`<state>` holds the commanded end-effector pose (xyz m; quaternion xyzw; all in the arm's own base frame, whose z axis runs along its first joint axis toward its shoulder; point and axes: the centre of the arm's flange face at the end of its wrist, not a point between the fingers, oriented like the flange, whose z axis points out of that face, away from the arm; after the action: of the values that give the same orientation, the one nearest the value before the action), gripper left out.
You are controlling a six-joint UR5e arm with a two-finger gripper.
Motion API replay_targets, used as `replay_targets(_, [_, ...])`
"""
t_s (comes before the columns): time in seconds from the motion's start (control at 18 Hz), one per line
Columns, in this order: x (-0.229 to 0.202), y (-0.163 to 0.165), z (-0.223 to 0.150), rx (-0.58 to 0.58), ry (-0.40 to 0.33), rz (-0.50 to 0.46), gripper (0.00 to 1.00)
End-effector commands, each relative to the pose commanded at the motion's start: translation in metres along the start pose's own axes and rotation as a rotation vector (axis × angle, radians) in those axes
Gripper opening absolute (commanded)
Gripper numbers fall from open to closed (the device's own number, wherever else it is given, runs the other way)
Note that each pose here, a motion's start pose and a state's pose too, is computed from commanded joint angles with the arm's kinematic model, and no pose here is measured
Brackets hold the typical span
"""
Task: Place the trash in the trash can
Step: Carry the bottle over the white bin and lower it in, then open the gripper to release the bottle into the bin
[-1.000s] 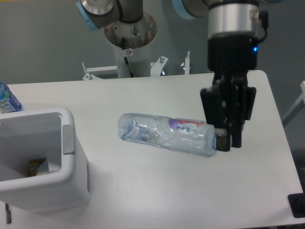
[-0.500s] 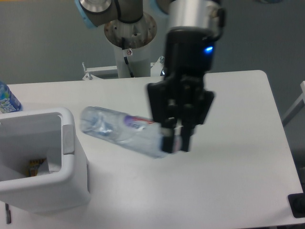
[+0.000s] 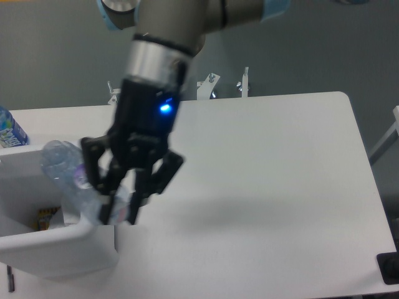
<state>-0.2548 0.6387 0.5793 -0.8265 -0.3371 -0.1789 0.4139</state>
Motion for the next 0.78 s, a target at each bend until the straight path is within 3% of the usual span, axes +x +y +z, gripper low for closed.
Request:
replay_targets(0.28, [0.015, 0.014, 0.017, -0.032, 0.017, 0.047, 0.2])
replay_targets(0.5, [0.024, 0.026, 0.036, -0.065, 0.032, 0.143, 0.2])
replay_targets(0.61, [0.032, 0.037, 0.047, -0.086, 0.046, 0.229, 0.29])
replay_targets(0.78, [0.035, 0.043, 0.051, -0.097, 0.051, 0.267, 0.29])
